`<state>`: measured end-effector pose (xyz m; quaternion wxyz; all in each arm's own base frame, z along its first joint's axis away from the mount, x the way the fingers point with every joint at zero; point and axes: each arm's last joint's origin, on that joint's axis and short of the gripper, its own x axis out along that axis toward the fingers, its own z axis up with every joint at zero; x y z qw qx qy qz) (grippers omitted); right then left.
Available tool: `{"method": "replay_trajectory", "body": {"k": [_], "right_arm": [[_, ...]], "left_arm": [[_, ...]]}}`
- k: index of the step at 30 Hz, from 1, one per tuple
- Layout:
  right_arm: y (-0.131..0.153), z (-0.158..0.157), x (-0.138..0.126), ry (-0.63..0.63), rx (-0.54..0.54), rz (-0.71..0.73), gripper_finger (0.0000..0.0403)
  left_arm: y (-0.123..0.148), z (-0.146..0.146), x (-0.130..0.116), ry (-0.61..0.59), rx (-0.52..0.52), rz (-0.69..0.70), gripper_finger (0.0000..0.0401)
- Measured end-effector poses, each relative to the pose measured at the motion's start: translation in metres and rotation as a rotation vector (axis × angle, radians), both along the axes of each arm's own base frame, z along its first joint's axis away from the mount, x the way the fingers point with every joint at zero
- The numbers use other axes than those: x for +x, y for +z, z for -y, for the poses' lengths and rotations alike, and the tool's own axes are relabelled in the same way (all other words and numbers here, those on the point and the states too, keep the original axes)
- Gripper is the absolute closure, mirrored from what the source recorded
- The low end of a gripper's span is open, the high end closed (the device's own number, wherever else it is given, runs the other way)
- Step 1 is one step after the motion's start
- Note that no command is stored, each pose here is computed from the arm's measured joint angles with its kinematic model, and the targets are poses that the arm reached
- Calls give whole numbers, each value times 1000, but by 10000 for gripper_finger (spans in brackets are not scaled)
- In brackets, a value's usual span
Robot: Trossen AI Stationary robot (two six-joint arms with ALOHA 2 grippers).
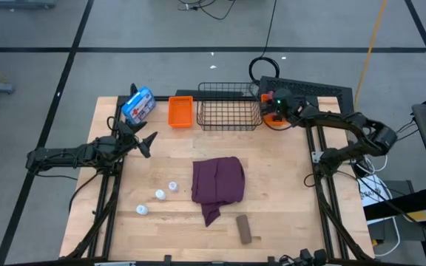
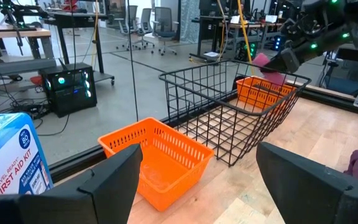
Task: Pick & place medical supplies in basket/bin
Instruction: Put the pink bandage into the right orange bin
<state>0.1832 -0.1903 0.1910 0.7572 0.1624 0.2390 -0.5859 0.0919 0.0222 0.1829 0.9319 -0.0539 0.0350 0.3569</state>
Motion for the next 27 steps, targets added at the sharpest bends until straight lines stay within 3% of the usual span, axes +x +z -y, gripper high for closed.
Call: {"method": "replay_trajectory", "body": {"k": [6, 16, 27], "right_arm": [[18, -5, -6, -2, -53, 48, 233], [7, 1, -19, -94, 44, 30, 234], [4, 1, -17, -37, 91, 51, 234]], "left_arm": [[0, 0, 0, 0, 0, -1, 77], [0, 0, 0, 0, 0, -1, 77], [0, 0, 0, 0, 0, -1, 77]]}}
